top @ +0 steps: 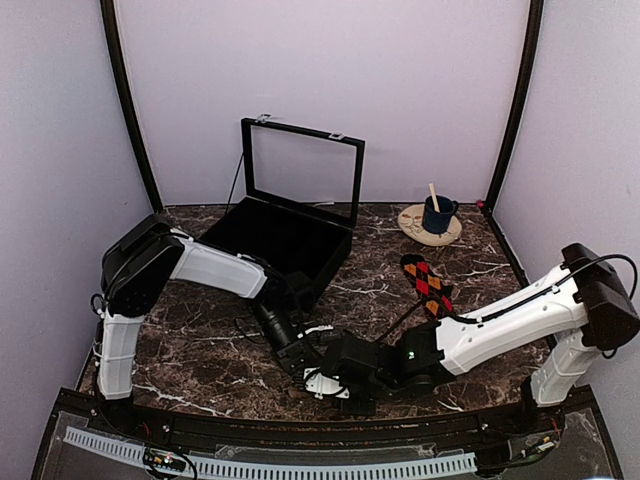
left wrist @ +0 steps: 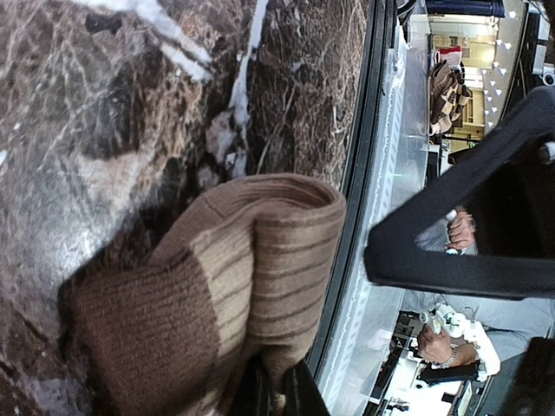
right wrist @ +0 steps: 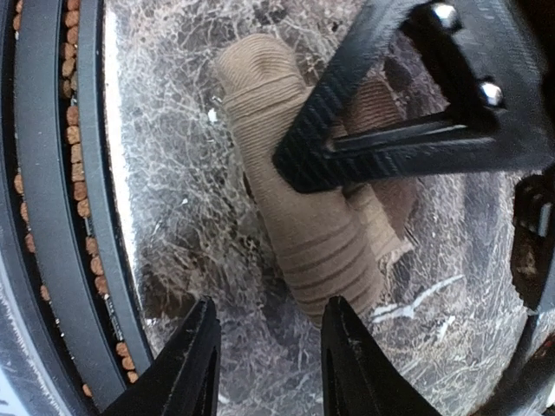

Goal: Roll the socks
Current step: Roll the sock at the center of the board.

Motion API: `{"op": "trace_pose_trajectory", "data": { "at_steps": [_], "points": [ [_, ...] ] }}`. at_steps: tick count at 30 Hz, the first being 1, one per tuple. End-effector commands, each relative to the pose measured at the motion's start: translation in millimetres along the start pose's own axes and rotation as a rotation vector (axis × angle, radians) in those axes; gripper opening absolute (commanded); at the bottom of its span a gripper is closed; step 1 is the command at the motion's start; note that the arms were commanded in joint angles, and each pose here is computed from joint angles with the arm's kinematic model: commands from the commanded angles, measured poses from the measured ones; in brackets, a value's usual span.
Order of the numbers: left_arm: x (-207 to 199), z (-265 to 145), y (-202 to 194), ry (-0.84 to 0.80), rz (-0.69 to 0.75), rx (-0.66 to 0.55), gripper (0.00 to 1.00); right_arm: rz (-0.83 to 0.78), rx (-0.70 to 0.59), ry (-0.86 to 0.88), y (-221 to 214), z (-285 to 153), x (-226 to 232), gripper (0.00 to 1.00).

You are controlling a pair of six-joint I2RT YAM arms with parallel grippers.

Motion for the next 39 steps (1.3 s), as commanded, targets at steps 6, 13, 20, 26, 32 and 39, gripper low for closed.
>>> {"op": "trace_pose_trajectory", "data": {
  "at_steps": [6,13,20,26,32,39],
  "points": [
    [17,0,-7,0.04,-0.046,0.03,0.0,-0.082,-0.013,-0.048,13,16,-3,0.39],
    [17,0,-8,0.03,-0.051,0.03,0.0,-0.1,-0.012,-0.084,16,21,-7,0.39],
    [17,0,-8,0.019,-0.054,0.03,0.0,-0.12,-0.007,-0.124,14,25,-12,0.4],
    [17,1,-9,0.016,-0.061,0.034,0.0,-0.135,-0.004,-0.16,12,29,-16,0.4],
    [18,0,-10,0.011,-0.067,0.032,0.0,-0.14,0.016,-0.137,6,37,-10,0.4],
    [18,-3,-9,0.001,-0.068,0.024,0.0,-0.121,0.039,-0.132,-9,45,-13,0.4]
  ]
}}
Point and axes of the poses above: each gripper's point midway between its finger pads, its own z axis out along the fingers, its own x axis along the line the jaws close on, y = z × x, the point moved 3 cm from there along -z, back along the fingers, and after that the axes turned 6 degrees about -z, right-handed, at the moved point
